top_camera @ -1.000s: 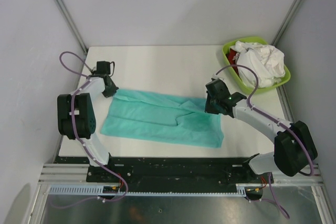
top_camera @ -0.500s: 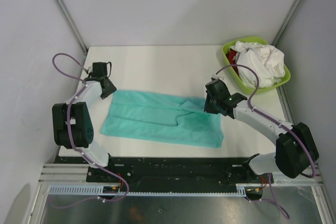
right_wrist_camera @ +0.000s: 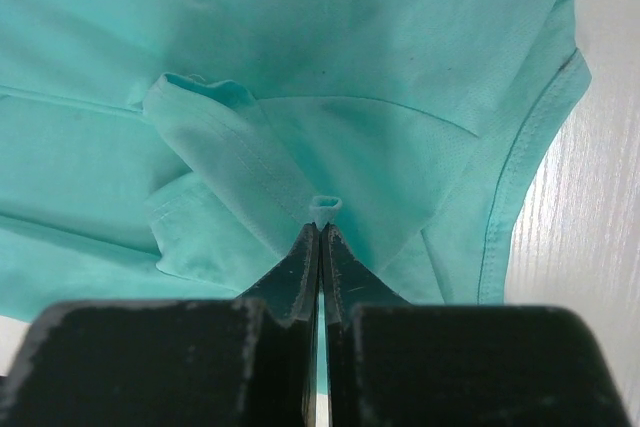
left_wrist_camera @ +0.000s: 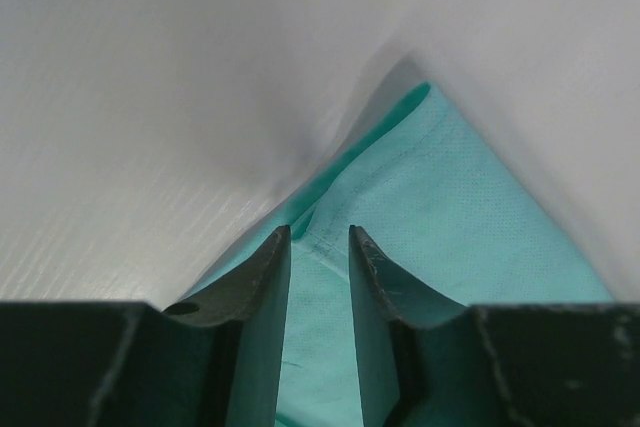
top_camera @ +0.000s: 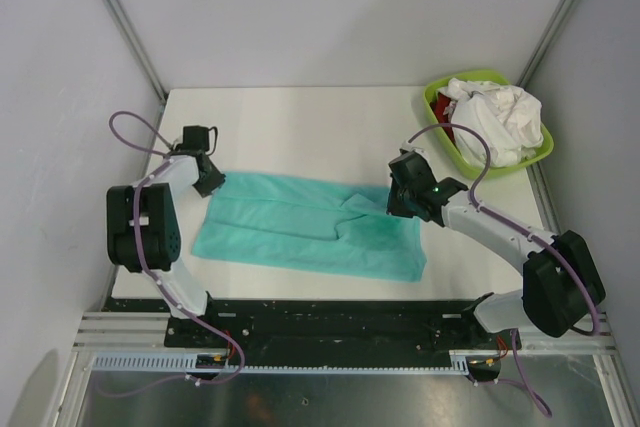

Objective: Fold and stack the t-shirts
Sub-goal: Fold the other side of the tshirt into a rectangle

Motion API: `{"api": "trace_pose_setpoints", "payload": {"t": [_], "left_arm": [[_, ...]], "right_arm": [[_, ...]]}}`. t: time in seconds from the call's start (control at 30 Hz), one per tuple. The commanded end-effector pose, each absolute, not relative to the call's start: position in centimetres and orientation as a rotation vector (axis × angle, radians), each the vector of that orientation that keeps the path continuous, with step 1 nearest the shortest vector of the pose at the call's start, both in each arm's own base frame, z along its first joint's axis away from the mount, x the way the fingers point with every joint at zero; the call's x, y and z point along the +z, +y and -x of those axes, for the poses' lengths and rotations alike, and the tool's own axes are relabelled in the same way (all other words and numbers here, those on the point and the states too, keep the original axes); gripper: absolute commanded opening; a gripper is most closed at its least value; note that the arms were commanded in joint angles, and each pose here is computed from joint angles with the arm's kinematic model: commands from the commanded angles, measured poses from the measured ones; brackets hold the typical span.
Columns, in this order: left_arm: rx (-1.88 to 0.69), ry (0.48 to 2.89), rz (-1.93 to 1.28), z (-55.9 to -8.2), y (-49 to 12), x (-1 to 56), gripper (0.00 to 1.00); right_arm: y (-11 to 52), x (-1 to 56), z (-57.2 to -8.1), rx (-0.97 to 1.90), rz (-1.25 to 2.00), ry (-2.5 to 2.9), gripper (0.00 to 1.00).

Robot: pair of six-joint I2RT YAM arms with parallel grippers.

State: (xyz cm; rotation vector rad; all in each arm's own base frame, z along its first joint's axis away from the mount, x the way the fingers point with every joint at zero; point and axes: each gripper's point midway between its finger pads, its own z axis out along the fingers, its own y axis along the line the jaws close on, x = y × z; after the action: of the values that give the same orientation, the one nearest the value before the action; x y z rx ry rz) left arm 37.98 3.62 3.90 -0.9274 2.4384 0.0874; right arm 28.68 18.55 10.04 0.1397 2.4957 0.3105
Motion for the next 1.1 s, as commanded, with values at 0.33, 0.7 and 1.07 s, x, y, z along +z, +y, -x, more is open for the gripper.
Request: {"api": "trace_pose_setpoints", "payload": {"t": [0.33, 0.7, 1.07], "left_arm": [[0.124, 2.443, 0.993, -37.7, 4.1, 2.8, 0.29], [0.135, 2.396, 0.957, -38.8, 4.6, 5.1, 0.0], [0.139, 2.323, 0.92, -38.2, 5.1, 9.2, 0.0]], "right_arm": [[19.2, 10.1, -29.3, 0.332, -0.15, 2.473, 0.0], [18.8, 11.2, -29.0, 0.335, -0.151, 2.451, 0.0], [17.6, 13.4, -27.5, 0.34, -0.168, 2.424, 0.0]]}}
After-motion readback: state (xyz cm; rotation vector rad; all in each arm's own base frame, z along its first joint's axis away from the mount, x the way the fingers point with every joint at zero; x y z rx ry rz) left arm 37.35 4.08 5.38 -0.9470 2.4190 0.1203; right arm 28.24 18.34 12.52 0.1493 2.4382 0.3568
